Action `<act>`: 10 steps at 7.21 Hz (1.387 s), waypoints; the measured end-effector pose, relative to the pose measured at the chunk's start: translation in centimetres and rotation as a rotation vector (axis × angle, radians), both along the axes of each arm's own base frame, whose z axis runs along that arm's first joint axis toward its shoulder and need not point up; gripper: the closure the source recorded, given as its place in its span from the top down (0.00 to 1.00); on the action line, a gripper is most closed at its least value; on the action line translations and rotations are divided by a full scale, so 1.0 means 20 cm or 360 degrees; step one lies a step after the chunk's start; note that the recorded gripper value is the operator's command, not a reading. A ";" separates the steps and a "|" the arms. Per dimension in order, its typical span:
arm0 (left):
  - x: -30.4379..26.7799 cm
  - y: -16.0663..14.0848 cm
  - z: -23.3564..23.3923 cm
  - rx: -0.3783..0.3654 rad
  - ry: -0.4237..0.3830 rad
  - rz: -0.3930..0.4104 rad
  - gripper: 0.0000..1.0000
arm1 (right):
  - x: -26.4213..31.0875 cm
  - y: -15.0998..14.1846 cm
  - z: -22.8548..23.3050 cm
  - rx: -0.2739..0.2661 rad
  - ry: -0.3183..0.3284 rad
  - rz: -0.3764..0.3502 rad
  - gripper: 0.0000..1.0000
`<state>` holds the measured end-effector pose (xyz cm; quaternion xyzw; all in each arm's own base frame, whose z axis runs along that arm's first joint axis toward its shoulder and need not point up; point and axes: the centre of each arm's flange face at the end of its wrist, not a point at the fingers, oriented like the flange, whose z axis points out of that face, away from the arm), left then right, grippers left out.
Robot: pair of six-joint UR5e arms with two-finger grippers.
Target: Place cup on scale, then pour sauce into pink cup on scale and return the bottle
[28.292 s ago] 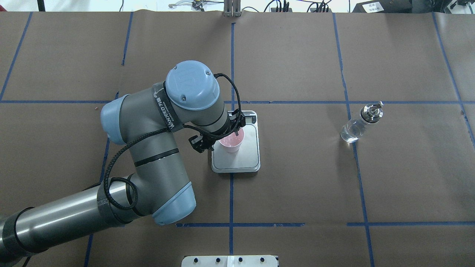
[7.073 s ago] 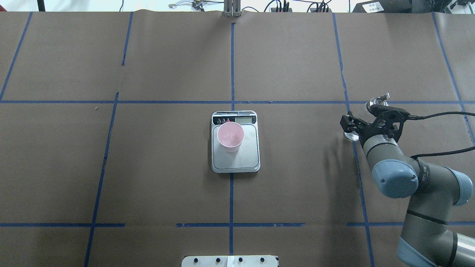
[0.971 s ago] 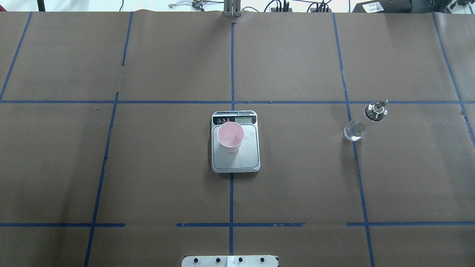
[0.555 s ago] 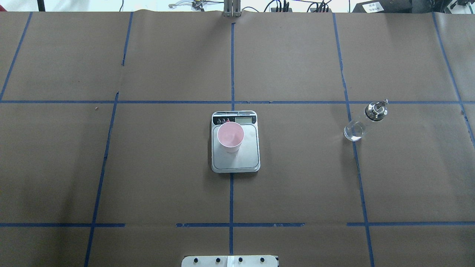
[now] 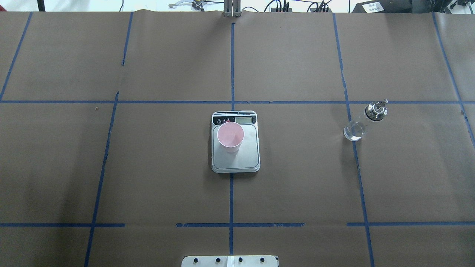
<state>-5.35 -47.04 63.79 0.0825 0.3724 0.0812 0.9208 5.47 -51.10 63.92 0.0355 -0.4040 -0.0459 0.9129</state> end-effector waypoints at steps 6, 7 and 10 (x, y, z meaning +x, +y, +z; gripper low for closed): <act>-0.01 0.00 0.00 -0.0089 0.0020 -0.0136 1.00 | 0.02 0.01 0.01 -0.0008 0.0000 0.0009 1.00; -0.01 0.00 0.00 -0.0090 0.0020 -0.0138 1.00 | 0.02 0.01 0.01 -0.0009 -0.0001 0.0011 1.00; -0.01 -0.01 -0.01 -0.0085 0.0021 -0.0139 1.00 | 0.03 0.01 0.01 -0.0011 -0.0007 0.0018 1.00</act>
